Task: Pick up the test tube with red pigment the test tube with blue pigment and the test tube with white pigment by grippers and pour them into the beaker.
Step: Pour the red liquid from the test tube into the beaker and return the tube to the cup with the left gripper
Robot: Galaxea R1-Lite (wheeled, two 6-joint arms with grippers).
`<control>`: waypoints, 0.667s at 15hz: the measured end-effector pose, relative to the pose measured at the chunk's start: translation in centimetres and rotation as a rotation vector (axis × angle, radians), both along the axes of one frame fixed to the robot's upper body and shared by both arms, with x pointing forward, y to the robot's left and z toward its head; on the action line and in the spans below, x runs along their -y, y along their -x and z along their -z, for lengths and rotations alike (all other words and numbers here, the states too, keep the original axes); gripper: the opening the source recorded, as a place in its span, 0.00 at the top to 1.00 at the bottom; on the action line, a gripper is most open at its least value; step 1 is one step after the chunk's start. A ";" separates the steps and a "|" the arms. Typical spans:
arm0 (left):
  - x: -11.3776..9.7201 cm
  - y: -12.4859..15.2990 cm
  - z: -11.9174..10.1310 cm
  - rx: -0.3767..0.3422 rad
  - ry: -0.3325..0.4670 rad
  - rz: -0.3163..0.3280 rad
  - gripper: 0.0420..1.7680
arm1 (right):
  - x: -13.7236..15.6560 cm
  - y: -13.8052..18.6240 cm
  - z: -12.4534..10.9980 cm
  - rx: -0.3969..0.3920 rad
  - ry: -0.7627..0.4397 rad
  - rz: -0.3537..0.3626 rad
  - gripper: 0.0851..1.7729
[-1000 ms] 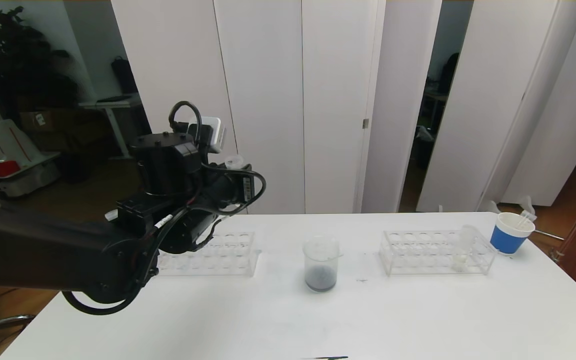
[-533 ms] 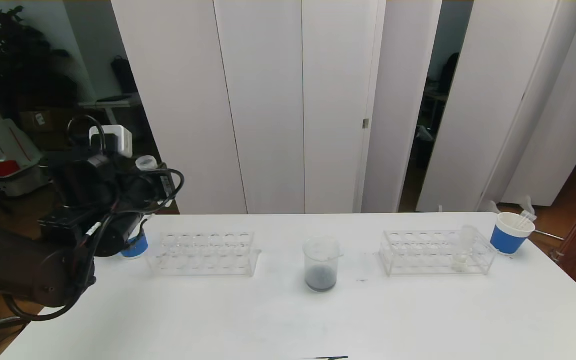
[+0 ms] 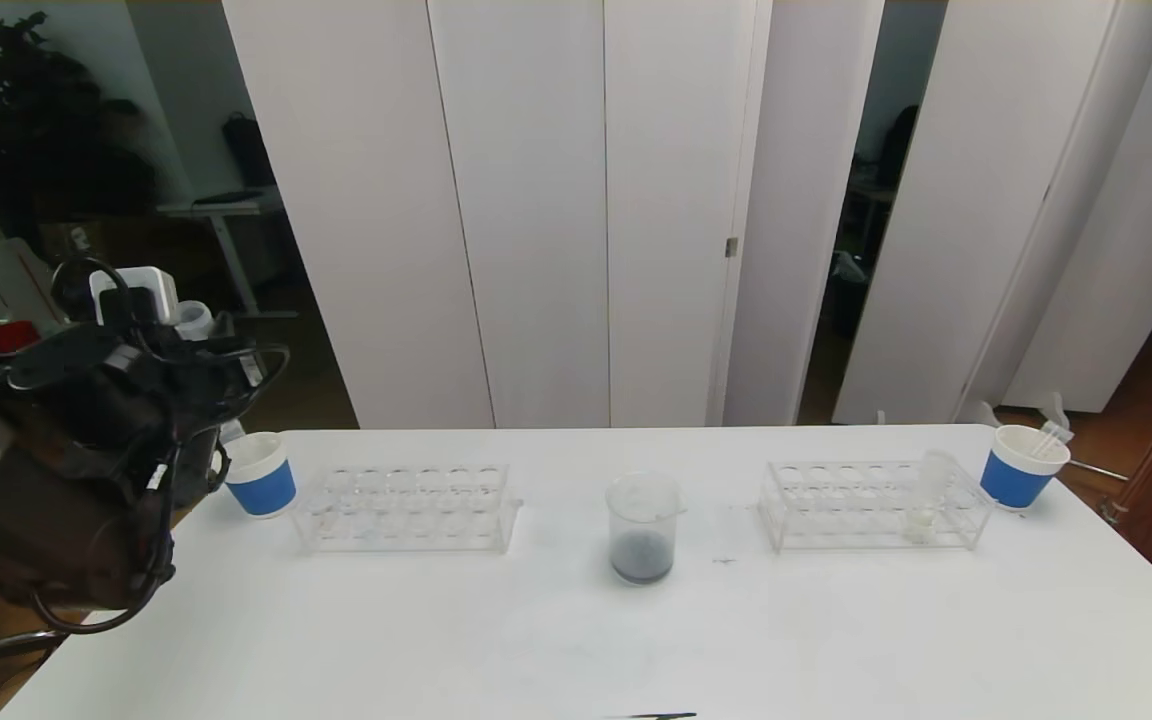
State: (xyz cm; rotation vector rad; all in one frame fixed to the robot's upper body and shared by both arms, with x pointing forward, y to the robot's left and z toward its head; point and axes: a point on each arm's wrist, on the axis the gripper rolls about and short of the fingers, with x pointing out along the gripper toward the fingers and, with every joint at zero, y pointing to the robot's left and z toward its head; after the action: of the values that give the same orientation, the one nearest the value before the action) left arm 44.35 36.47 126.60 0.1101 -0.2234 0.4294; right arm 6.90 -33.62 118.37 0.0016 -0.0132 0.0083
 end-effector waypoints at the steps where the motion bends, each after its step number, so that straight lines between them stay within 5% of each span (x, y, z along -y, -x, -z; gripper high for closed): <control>1: -0.4 -0.3 1.0 -0.013 -0.041 -0.021 0.68 | 0.0 0.0 0.0 0.000 0.000 0.000 0.01; 5: -1.0 -1.6 5.1 -0.131 -0.082 -0.020 0.68 | 0.0 0.0 0.0 0.000 0.000 0.000 0.01; 10: -1.8 -3.1 7.6 -0.173 -0.087 0.004 0.68 | 0.0 0.0 0.0 0.000 0.000 0.000 0.01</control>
State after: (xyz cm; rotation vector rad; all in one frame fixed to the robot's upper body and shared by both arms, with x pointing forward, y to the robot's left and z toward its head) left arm 47.41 38.29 119.02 0.2308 -0.0720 0.4037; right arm 6.90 -33.62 118.37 0.0016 -0.0132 0.0079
